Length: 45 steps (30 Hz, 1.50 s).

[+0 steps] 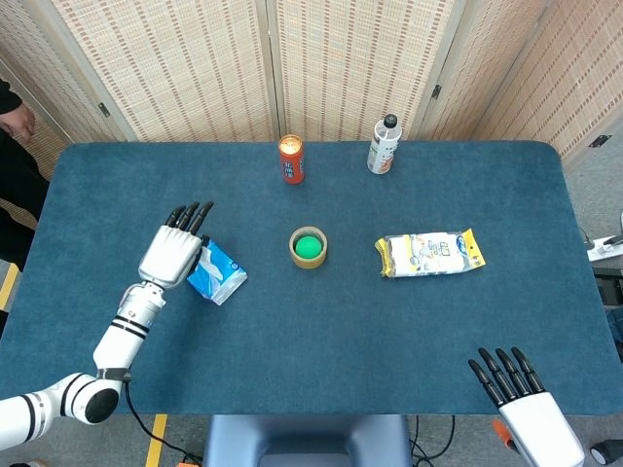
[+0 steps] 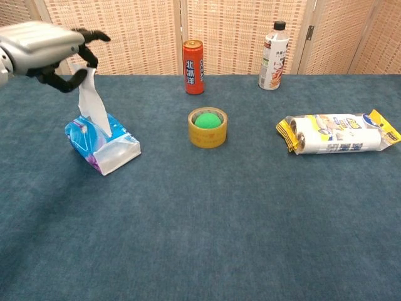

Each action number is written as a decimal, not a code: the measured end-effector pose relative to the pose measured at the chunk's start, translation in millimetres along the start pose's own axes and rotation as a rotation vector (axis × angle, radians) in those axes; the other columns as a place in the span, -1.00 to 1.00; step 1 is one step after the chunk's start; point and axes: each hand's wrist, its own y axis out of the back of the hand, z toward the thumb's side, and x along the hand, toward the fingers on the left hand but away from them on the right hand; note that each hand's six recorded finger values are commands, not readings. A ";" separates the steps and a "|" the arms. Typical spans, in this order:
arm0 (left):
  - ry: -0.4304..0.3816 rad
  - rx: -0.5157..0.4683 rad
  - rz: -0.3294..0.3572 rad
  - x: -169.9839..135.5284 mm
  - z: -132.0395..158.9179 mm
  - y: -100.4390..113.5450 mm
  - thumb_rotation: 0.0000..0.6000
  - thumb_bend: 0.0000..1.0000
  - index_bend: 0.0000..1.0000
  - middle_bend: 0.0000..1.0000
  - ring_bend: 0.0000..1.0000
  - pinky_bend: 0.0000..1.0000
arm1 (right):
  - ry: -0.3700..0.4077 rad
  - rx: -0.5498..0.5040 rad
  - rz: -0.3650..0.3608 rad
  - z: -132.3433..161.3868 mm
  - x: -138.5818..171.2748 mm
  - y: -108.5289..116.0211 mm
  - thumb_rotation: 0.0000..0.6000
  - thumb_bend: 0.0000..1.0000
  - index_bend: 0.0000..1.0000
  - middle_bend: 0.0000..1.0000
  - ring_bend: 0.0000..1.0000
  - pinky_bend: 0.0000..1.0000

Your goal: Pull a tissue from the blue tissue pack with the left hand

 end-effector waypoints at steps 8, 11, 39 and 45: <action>0.021 0.009 0.164 -16.0 -15.5 88.4 1.00 0.33 0.32 -0.89 -0.94 -0.67 | 0.008 0.005 -0.004 2.2 2.1 -0.1 1.00 -0.77 -1.00 -1.00 -1.00 -1.00; 0.072 0.043 0.181 -22.6 -35.6 101.8 1.00 0.33 0.32 -0.88 -0.94 -0.67 | 0.009 0.004 -0.007 2.2 3.2 0.2 1.00 -0.77 -1.00 -1.00 -1.00 -1.00; 0.308 -0.316 -0.035 -169.6 -98.0 -45.3 1.00 -0.17 -0.60 -1.00 -1.00 -0.80 | 0.015 0.023 -0.003 7.8 3.4 -4.1 1.00 -0.77 -1.00 -1.00 -1.00 -1.00; 0.315 -0.338 -0.077 -183.4 -91.2 -61.3 1.00 -0.45 -1.00 -1.00 -1.00 -0.90 | 0.013 0.025 -0.003 7.3 3.2 -4.2 1.00 -0.77 -1.00 -1.00 -1.00 -1.00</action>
